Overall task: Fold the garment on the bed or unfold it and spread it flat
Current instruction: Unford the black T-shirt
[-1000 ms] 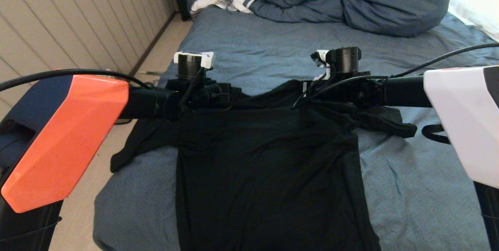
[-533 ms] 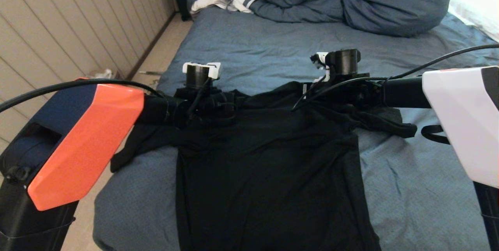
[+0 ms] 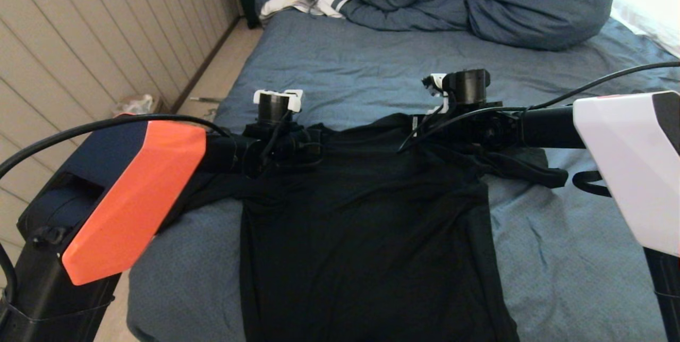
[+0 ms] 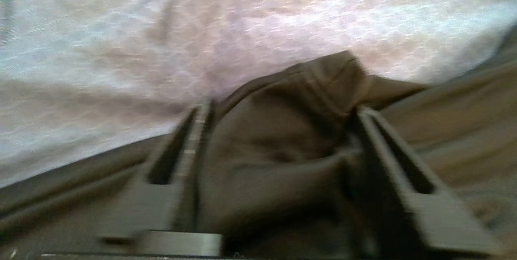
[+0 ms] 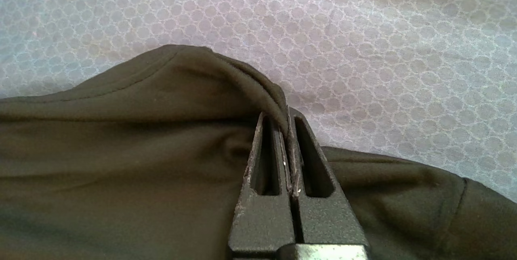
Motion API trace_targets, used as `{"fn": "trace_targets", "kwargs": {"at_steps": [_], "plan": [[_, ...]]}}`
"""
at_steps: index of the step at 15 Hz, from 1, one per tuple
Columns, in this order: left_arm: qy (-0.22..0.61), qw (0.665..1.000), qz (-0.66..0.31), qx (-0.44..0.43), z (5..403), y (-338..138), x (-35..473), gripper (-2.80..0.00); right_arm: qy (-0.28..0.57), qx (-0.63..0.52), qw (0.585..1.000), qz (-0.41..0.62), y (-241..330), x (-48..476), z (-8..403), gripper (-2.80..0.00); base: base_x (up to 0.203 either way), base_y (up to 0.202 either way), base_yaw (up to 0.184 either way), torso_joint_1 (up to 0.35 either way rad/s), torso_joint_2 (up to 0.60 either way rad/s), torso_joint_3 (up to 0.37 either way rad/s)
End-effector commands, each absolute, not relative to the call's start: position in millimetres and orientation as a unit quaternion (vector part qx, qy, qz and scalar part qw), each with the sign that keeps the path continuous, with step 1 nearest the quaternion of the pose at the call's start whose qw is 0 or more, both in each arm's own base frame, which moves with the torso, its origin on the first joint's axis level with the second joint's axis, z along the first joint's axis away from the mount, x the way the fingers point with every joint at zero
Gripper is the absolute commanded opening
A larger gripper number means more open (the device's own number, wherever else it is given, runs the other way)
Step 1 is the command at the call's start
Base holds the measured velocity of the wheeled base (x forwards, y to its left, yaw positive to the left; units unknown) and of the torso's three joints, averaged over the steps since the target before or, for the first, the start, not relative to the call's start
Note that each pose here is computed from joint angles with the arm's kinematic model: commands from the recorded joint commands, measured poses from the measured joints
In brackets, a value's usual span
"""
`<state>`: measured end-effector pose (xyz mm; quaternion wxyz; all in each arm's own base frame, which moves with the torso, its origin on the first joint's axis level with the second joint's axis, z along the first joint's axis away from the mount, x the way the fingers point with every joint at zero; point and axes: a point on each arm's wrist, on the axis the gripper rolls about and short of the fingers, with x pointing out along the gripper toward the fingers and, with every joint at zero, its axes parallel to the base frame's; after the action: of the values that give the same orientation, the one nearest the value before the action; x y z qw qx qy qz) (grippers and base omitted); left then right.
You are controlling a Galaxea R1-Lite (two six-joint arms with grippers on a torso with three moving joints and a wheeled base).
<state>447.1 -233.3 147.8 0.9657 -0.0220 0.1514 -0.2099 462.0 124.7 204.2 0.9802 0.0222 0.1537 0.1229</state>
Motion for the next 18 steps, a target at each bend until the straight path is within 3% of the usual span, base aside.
{"fn": "trace_targets", "kwargs": {"at_steps": [1, 10, 18], "plan": [[0.144, 0.967, -0.21, -0.025, 151, -233, 448, -2.8, 0.153, 0.022, 0.98, 0.123, 125, 462, 204, -2.8, 0.0, 0.0, 0.0, 0.0, 0.0, 0.0], [0.074, 0.982, -0.166, -0.044, 204, -208, 449, -2.8, 0.119, 0.027, 0.985, 0.125, 127, 465, 222, -2.8, 0.0, 0.0, 0.0, 0.0, 0.0, 0.0], [0.069, 0.985, -0.157, -0.019, 199, -199, 458, -2.8, 0.069, 0.009, 0.989, 0.134, 135, 475, 218, -2.8, 0.0, 0.0, 0.0, 0.0, 0.0, 0.0]]}}
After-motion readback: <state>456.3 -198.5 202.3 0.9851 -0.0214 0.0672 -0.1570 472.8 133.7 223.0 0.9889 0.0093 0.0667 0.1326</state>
